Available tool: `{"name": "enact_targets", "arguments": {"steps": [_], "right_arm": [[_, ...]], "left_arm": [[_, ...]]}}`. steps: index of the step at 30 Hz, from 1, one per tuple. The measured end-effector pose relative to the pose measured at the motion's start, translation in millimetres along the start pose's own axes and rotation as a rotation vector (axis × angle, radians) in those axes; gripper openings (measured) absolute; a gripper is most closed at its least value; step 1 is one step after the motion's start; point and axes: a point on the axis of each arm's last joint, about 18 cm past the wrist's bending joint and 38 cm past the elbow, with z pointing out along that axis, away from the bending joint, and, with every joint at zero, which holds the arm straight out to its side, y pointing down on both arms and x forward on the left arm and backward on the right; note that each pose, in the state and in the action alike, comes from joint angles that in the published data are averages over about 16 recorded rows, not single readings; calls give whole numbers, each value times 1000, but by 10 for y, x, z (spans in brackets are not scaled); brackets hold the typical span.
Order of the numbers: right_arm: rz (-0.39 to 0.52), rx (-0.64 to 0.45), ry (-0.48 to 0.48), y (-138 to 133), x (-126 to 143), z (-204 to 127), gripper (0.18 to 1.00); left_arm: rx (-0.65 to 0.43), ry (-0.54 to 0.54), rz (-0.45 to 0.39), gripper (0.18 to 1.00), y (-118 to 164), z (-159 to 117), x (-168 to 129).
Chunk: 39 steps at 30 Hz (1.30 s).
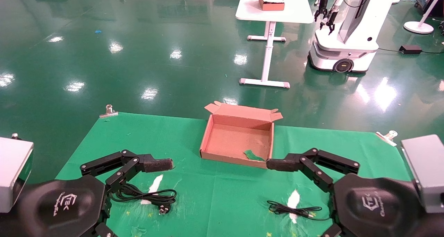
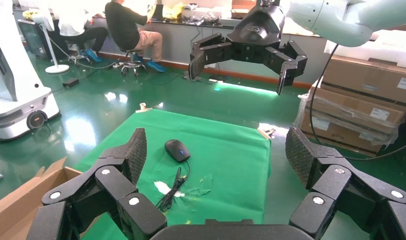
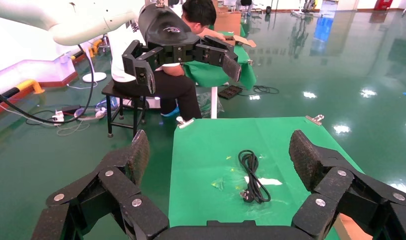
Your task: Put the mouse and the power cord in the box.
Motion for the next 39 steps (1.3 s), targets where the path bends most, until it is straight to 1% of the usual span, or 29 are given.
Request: {"name": "enact_targets", "arguments": {"steps": [20,26,32,36,39], "right_arm": [[0,0,0,1,-1,-1,1001],[-1,-18,1,38,5,-17,1001],[-5,-73,12,181,51,-88,1001],[-18,-146,32,365,132,-179,1001],[-33,-219,63,543,248,-272,1001]], "left_arm": [[-1,0,1,1000,-1,-2,0],[-23,-4,11,1000,39,-6,-23],[-102,-6,31,1000,199,-11,-99],[-198,-5,59,1000,384,-11,-212],[-291,-3,84,1000,557,-5,-341]]}}
